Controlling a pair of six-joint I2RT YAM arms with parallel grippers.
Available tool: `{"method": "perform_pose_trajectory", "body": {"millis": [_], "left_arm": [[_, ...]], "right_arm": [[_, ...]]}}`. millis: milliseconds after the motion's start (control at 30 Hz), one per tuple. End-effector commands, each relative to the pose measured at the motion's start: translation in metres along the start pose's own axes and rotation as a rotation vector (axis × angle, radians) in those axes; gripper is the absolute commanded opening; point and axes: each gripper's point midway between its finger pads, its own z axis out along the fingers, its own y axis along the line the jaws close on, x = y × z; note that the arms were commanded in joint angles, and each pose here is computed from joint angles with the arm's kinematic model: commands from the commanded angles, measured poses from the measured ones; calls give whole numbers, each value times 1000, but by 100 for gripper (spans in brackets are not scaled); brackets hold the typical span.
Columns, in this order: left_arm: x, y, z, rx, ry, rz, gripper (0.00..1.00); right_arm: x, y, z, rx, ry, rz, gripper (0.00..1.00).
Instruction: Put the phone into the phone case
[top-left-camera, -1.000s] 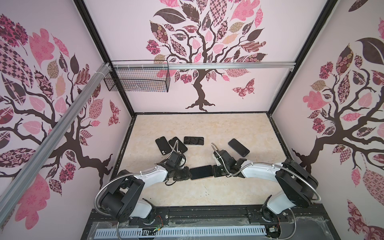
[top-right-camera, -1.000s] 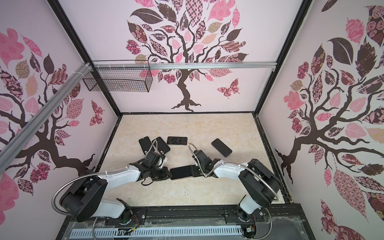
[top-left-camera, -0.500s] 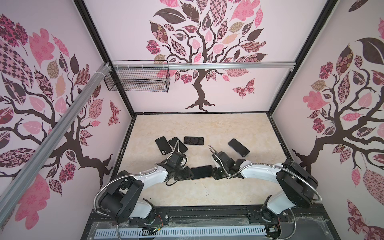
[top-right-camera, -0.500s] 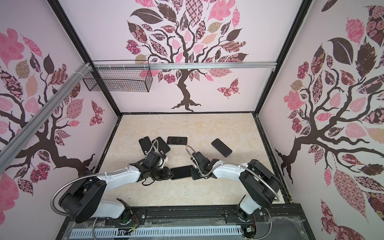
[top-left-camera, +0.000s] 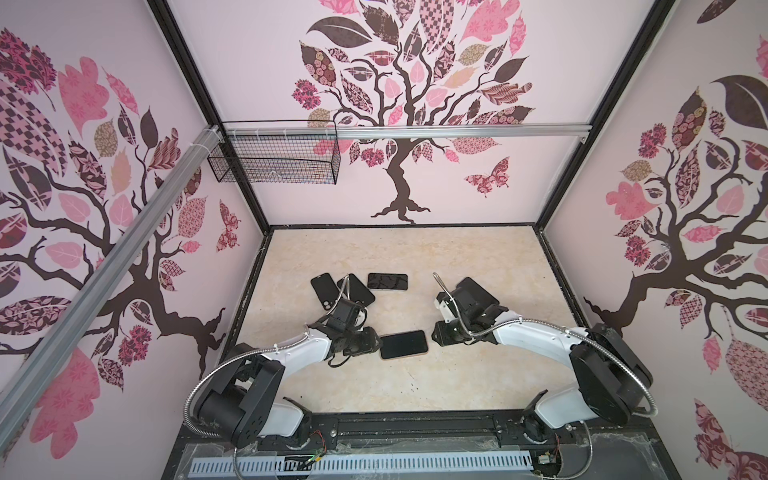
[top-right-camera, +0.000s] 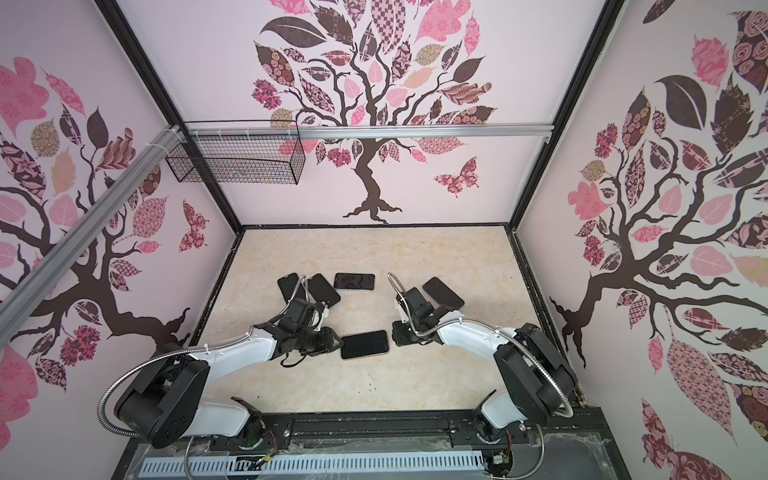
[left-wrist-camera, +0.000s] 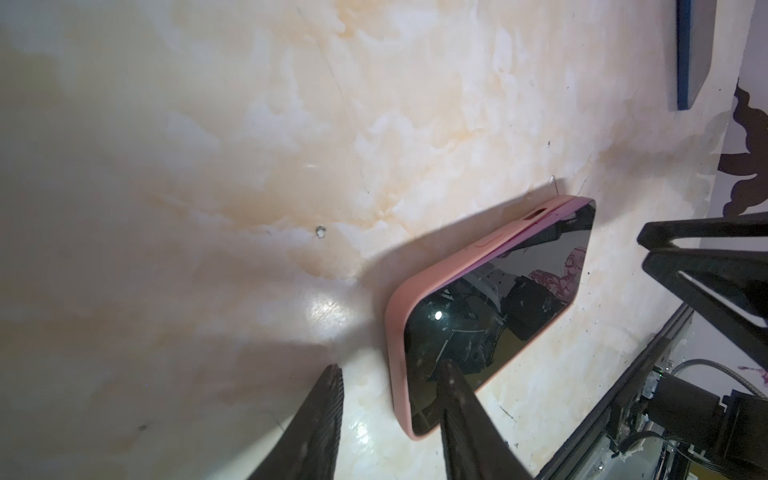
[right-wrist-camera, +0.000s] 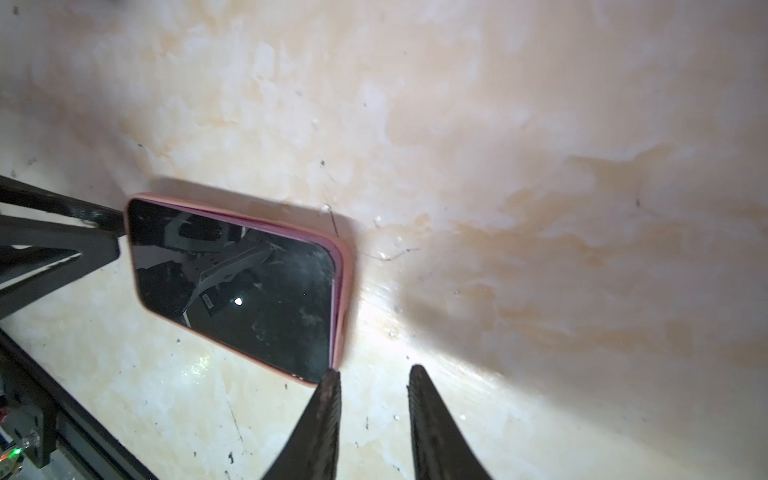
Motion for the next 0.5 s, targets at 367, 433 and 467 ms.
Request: {"method": "perform_pose_trajectory", "body": {"millis": [367, 433, 467], "left_arm": [[-19, -15, -4, 22, -17, 47, 29], [-18, -14, -5, 20, -18, 46, 29], [-17, -13, -4, 17, -16, 43, 29]], "right_arm": [[-16, 16, 18, -94, 48, -51, 27], [-16, 16, 21, -99, 55, -50, 26], [-15, 16, 22, -102, 60, -51, 26]]}}
